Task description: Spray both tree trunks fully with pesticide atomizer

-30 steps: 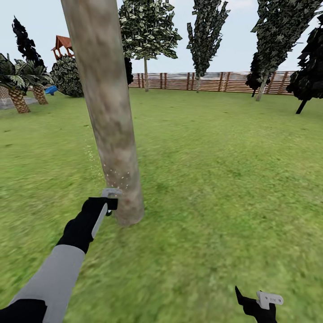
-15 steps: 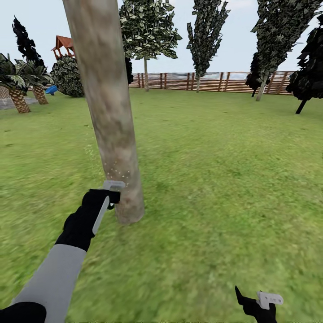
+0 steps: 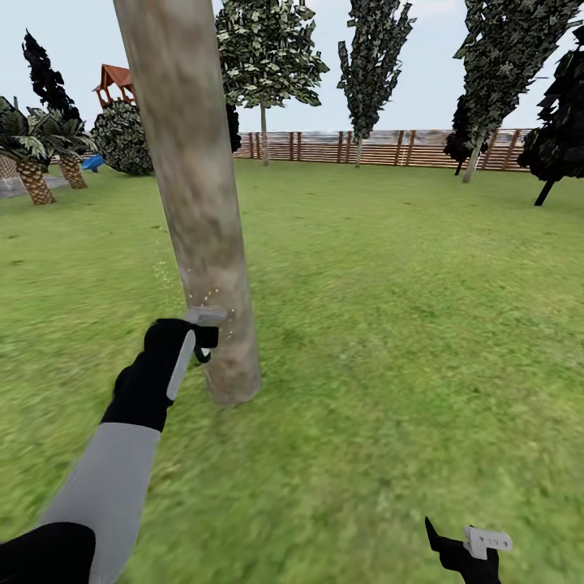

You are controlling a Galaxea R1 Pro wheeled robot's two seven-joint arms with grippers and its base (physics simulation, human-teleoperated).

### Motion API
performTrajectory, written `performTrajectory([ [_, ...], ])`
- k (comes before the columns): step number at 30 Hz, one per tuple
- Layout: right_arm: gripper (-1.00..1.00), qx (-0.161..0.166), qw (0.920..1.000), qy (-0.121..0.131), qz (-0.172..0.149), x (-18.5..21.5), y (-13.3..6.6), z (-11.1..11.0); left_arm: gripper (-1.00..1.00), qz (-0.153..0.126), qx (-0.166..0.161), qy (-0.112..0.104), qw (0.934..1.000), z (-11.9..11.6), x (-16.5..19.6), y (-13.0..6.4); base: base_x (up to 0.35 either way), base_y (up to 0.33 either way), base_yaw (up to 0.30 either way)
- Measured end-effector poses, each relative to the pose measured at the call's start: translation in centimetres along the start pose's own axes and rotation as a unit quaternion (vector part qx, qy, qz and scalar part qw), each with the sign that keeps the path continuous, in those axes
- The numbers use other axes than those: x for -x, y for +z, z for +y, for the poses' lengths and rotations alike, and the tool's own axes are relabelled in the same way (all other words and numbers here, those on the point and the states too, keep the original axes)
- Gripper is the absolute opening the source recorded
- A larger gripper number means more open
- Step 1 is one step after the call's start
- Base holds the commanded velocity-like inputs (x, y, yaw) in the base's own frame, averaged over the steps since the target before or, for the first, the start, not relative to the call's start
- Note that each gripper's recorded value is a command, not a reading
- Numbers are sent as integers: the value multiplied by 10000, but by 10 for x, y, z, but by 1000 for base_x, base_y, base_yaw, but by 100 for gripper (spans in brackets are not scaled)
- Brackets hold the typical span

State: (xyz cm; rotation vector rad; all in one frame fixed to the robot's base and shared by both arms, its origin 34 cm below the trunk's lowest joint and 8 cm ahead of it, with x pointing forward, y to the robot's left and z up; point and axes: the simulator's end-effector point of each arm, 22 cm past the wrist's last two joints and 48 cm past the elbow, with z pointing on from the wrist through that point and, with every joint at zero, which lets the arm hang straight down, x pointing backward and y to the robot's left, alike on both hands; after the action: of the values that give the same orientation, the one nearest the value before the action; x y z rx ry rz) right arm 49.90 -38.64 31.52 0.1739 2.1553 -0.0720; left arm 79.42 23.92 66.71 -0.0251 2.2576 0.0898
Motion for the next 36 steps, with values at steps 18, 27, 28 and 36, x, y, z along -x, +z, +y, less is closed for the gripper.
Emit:
performTrajectory([
  [18, 100, 0, 10000, -2, 2, 0, 0, 0, -100, -309, -4, 383, 9988, -11, 18, -17, 0, 0, 0],
  [27, 100, 3, 10000, -3, 4, 0, 0, 0, -100, 632, 620, 651, 9939, 66, -54, 27, 0, 0, 0],
  [28, 100, 3, 10000, -4, 4, 0, 0, 0, -100, 692, 634, 655, 9934, 68, -59, 29, 0, 0, 0],
  [36, 100, 3, 10000, -4, 4, 0, 0, 0, -100, 681, 253, 650, 9952, 11, -61, 29, 0, -160, 0],
])
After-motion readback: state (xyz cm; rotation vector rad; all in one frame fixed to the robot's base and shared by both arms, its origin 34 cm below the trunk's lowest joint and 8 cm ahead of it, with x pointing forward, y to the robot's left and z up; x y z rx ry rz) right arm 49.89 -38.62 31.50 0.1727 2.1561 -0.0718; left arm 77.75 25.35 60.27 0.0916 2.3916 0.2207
